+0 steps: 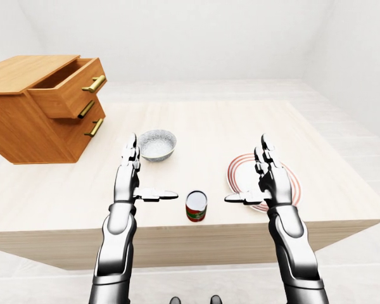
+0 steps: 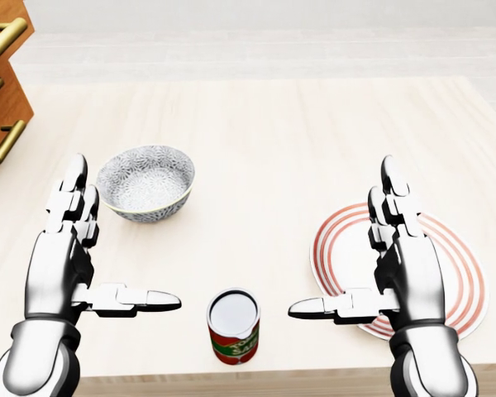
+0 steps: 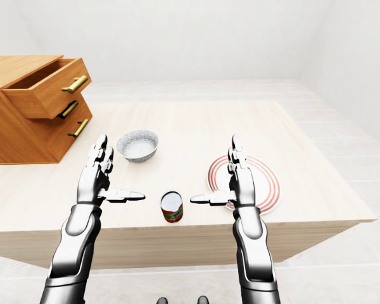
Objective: Put the bowl on the plate.
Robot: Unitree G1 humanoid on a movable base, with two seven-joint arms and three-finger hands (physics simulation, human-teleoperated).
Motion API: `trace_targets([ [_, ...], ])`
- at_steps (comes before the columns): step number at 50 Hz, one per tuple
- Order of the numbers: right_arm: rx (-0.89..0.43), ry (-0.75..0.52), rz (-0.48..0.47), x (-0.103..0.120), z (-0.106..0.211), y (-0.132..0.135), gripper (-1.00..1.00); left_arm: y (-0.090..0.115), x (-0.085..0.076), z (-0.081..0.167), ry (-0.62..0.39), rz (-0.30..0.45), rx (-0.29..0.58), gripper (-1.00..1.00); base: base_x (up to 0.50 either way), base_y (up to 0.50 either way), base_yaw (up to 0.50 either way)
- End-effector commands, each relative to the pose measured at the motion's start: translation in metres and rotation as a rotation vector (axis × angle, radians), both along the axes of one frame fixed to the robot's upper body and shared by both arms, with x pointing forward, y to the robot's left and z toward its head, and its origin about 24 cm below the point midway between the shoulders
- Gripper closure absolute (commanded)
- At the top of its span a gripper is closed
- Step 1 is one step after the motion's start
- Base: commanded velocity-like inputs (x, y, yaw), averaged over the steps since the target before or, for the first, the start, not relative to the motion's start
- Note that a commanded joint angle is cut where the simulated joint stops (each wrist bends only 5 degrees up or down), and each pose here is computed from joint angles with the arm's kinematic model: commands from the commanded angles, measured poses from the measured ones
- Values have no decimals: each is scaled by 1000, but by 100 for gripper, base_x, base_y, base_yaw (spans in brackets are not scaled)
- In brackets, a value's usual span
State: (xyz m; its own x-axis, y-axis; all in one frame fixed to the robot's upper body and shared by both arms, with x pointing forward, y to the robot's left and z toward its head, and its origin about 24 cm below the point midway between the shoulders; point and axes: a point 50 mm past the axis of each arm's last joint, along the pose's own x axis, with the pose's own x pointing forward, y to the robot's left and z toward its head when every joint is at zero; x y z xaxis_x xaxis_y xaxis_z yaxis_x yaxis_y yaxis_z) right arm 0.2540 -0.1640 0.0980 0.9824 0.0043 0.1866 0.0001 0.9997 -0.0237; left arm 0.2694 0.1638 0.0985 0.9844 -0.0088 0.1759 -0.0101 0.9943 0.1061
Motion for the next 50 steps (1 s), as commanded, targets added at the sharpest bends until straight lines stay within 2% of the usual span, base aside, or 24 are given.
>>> trace_targets([
  [1, -1, -6, -1, -1, 1, 0, -100, -1, 0, 1, -2, -4, 2, -100, 1, -18, 0],
  [21, -3, -10, -1, -1, 2, 1, -100, 1, -1, -3, 14, -2, 1, -100, 5, -17, 0],
  [50, -5, -14, 0, -3, 3, 2, -100, 3, -2, -2, 11, 0, 10, -100, 16, -17, 0],
])
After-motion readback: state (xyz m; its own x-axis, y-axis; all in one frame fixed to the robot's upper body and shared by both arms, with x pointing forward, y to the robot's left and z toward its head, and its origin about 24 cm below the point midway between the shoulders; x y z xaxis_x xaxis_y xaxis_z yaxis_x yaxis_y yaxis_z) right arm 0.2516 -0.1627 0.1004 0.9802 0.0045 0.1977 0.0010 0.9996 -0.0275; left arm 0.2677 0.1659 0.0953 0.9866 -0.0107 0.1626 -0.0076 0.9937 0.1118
